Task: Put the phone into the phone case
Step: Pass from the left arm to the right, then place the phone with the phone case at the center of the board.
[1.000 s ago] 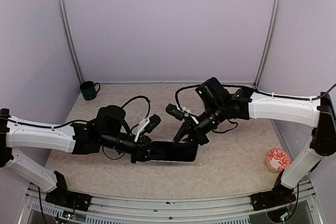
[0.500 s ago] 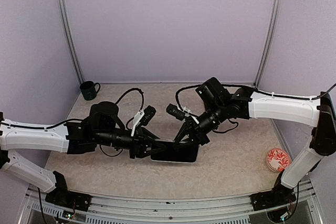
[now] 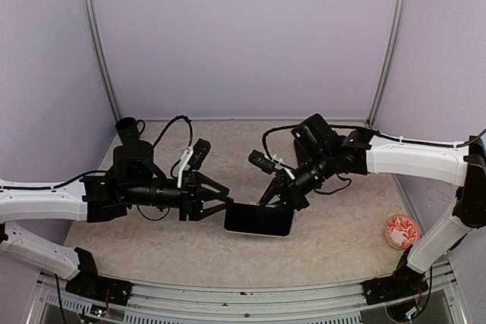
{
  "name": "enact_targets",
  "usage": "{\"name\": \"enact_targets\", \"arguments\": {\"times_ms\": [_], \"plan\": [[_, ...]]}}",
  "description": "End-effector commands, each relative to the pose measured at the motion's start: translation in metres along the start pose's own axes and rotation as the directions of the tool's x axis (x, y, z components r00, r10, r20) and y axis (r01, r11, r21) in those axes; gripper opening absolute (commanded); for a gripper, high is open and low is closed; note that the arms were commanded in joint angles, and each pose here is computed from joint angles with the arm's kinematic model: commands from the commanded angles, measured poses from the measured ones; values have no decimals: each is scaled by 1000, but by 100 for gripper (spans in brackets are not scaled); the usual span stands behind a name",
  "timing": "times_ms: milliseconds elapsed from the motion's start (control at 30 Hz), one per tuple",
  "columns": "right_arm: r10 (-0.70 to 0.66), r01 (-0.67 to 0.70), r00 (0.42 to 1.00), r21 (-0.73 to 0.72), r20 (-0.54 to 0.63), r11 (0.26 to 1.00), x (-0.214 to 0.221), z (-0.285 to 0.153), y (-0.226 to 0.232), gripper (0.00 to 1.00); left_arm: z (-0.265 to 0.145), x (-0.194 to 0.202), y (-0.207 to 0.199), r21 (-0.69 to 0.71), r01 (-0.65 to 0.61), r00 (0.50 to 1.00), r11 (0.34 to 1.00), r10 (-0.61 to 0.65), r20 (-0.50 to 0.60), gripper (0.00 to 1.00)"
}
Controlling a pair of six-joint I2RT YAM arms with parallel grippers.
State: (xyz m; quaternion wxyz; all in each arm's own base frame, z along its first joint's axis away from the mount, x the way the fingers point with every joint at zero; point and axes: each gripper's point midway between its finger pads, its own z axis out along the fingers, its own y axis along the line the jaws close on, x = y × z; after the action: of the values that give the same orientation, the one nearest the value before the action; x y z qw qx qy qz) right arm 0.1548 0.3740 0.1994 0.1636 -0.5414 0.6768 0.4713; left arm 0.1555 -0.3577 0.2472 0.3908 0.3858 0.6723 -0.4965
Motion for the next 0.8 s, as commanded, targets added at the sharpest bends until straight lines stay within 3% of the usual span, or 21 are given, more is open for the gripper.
{"name": "enact_targets", "arguments": {"times_ms": [0, 267, 367, 467, 600, 667, 767], "plan": [[-67, 70, 994, -34, 85, 997, -22, -16, 19, 0, 4, 6, 6, -17, 8, 1000, 1000, -8, -23, 50], [-74, 78, 992, -39, 98, 996, -24, -19, 23, 0, 16, 19, 15, -42, 18, 997, 999, -21, -73, 48], [-70, 74, 993, -38, 96, 997, -24, -18, 22, 0, 18, 20, 15, -39, 18, 997, 999, -21, -73, 35], [-64, 67, 994, -31, 93, 997, -23, -18, 19, 0, 17, 18, 16, -50, 16, 998, 999, -19, -63, 13], [-51, 52, 994, -16, 93, 998, -23, -18, 14, 0, 17, 16, 18, -62, 15, 998, 998, -19, -52, 0], [-45, 46, 994, -7, 95, 999, -24, -18, 11, 0, 17, 16, 19, -66, 17, 999, 998, -21, -50, 6], [-34, 31, 994, 27, 108, 999, -27, -22, 5, 0, 16, 16, 25, -98, 26, 999, 995, -30, -42, 34]]}}
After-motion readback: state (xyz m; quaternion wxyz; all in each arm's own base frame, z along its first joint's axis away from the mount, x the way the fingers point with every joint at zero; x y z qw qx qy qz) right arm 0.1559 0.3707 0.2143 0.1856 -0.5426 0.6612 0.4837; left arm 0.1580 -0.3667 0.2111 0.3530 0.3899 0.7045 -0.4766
